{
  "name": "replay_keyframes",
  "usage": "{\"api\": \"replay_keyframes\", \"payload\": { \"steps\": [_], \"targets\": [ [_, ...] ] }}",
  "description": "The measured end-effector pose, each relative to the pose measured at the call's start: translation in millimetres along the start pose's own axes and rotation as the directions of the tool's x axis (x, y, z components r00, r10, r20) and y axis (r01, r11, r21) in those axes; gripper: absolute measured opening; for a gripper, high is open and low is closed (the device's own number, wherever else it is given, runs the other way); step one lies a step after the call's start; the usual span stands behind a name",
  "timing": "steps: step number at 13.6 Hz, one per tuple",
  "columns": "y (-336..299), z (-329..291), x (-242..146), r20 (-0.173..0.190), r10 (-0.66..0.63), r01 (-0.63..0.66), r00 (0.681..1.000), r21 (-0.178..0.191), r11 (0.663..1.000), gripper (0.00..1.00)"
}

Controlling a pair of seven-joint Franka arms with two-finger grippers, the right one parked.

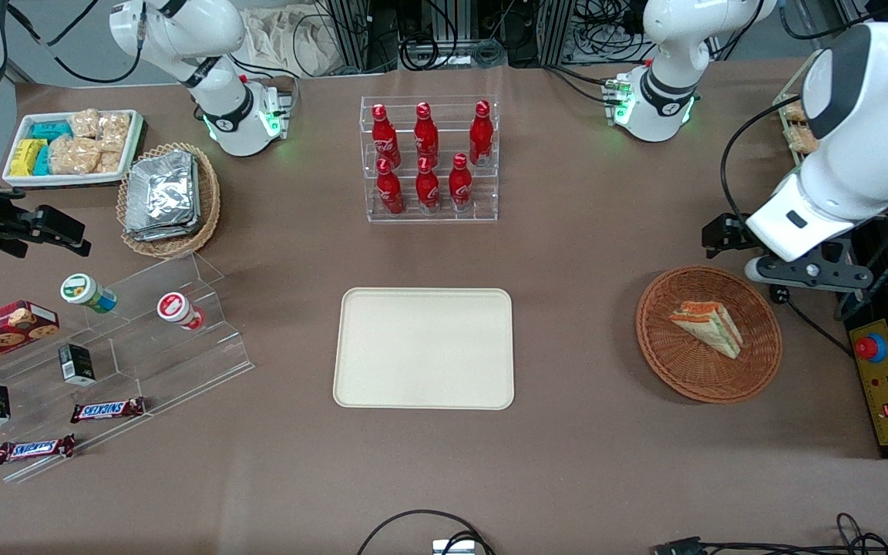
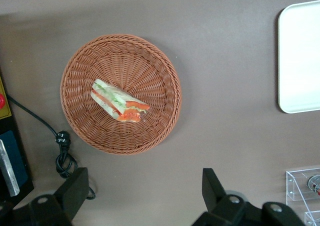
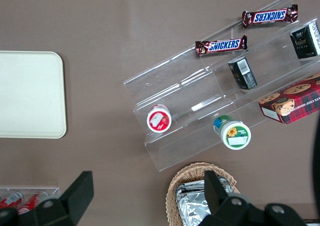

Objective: Place sandwich from basket to tray
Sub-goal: 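Move the left gripper down over the sandwich in the wicker basket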

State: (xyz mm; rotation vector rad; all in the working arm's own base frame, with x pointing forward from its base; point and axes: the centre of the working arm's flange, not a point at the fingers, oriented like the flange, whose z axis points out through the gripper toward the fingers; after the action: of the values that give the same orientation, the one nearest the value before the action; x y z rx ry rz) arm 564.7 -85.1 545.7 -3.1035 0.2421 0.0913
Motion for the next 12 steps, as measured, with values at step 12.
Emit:
{"api": "replay_keyframes", "payload": {
  "steps": [12],
  "targets": [
    [-39,83,39,0.05,-0.421,0.423,0.906,-0.037,0.905,1.0]
  ]
}}
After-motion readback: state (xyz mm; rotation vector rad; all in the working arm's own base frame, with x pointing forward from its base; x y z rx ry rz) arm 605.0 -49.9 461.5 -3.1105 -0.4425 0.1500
